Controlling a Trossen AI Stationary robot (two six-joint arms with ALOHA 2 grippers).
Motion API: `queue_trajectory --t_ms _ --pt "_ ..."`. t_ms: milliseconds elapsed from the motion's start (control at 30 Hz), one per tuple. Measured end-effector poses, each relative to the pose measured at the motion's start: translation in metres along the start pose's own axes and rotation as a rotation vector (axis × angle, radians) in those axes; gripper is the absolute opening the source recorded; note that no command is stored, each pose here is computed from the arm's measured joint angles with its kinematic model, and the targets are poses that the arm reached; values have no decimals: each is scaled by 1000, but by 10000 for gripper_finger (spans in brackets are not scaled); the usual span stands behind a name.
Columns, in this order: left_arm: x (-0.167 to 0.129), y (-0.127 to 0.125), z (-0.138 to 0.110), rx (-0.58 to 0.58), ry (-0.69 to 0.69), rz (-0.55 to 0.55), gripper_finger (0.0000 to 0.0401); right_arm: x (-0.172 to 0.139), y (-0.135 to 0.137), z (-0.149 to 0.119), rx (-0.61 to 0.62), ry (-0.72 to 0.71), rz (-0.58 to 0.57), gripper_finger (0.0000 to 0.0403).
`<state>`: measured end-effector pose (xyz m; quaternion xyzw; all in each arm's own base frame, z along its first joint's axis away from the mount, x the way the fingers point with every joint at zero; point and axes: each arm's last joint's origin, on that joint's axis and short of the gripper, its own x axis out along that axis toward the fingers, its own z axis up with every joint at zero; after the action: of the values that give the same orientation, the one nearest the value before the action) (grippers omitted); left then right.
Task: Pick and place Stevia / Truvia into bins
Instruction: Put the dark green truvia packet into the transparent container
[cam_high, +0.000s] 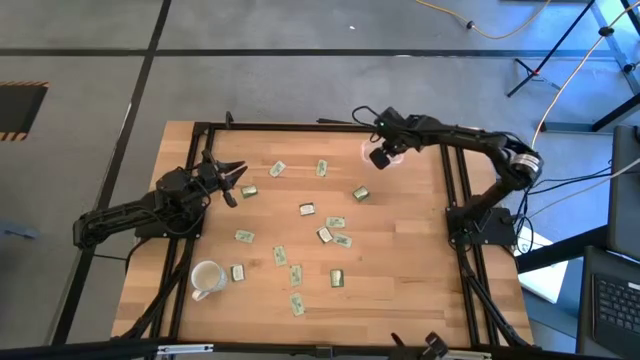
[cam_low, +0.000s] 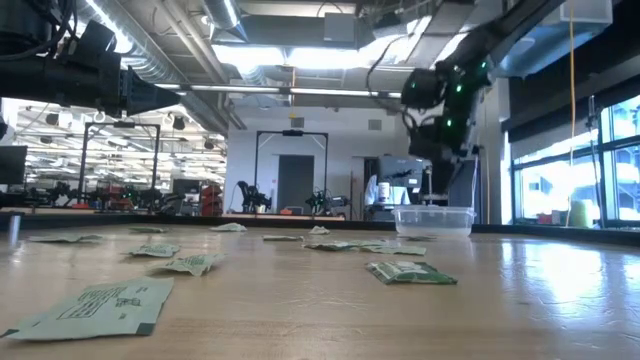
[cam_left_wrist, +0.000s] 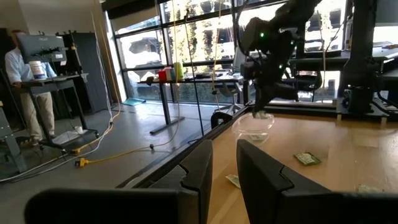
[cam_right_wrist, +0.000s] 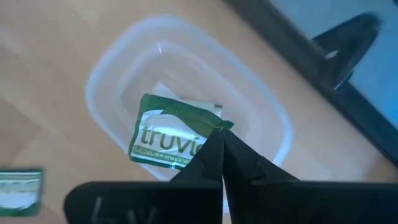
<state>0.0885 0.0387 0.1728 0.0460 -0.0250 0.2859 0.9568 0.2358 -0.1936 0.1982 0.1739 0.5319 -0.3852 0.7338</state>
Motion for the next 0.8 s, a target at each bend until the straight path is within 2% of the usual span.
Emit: queue_trajectory --t_ms 233,467,600,800 --pt "0 0 0 0 0 0 68 36 3 4 4 34 -10 0" --pt "0 0 0 0 0 0 68 46 5 3 -10 59 -13 7" --pt "0 0 0 0 0 0 68 44 5 3 -21 52 -12 35" --pt "0 0 0 0 0 -1 68 24 1 6 24 -4 -8 105"
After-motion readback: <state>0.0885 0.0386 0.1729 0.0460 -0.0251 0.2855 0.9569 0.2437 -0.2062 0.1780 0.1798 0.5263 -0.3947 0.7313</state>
